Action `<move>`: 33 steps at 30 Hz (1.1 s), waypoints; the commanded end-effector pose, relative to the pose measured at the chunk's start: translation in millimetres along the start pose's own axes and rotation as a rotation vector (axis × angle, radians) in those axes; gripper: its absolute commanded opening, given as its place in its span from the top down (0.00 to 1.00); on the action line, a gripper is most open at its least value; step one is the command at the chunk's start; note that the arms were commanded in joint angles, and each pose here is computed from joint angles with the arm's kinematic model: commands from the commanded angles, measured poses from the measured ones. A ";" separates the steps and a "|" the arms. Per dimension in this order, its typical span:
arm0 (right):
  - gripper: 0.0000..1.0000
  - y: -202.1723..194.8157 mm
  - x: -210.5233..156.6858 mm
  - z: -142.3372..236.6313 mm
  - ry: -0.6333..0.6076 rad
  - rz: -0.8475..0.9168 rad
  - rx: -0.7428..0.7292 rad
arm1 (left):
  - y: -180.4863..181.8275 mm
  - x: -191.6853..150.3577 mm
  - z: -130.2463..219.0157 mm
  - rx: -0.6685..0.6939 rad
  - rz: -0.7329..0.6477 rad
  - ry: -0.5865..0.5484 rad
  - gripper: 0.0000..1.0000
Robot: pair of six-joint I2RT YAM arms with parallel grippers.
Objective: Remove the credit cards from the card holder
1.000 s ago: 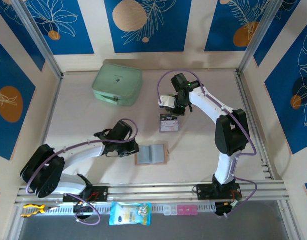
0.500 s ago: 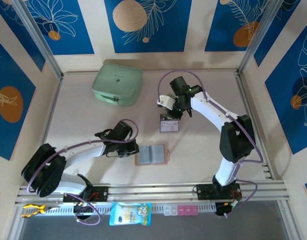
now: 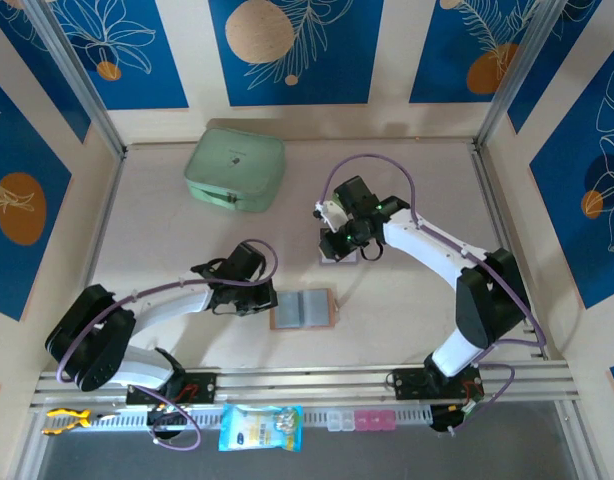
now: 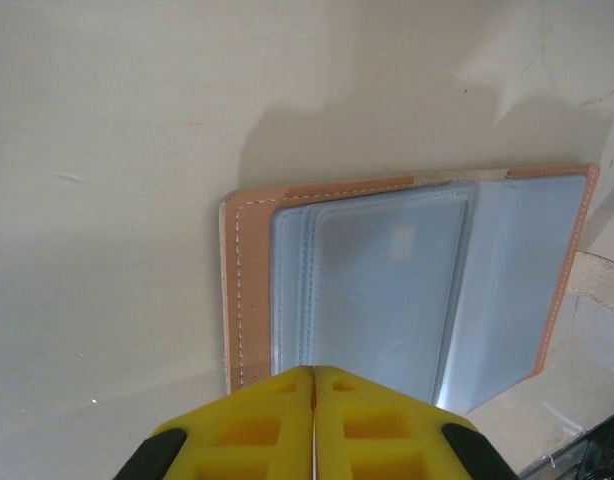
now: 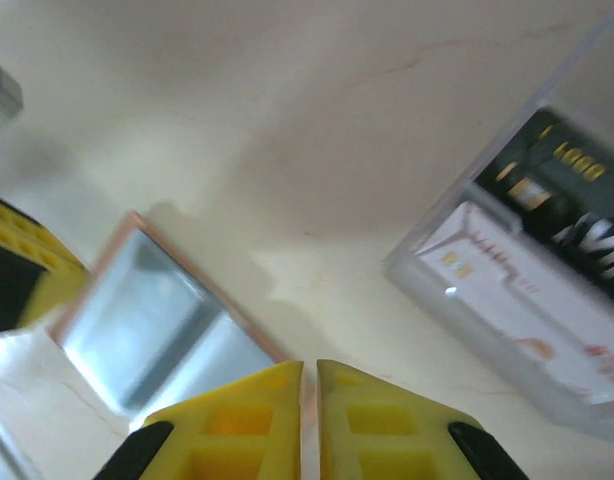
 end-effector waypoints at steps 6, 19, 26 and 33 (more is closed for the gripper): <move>0.88 37.2 -22.3 -8.1 0.003 -0.374 0.128 | 15.4 -11.1 -2.4 0.030 0.027 0.033 0.93; 0.90 68.7 -53.9 -28.5 0.080 -0.518 0.150 | 15.0 -14.7 -8.9 -0.015 0.028 0.052 0.92; 0.91 77.0 -64.2 -44.3 0.160 -0.558 0.137 | 10.8 -12.9 -7.9 -0.030 0.024 0.044 0.92; 0.84 79.3 -66.5 -60.0 0.192 -0.595 0.171 | 13.9 -14.7 -12.6 -0.015 0.028 0.067 0.92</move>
Point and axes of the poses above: each hand's point on the last joint's axis, 136 mm out from that joint toward the fingers, its own z axis back along the fingers, its own y axis along the line the jaws close on, x = y × z, the point moved 8 cm from there along z, back along the fingers, and after that the axes turned 4 degrees about -z, right-handed, at the moved point
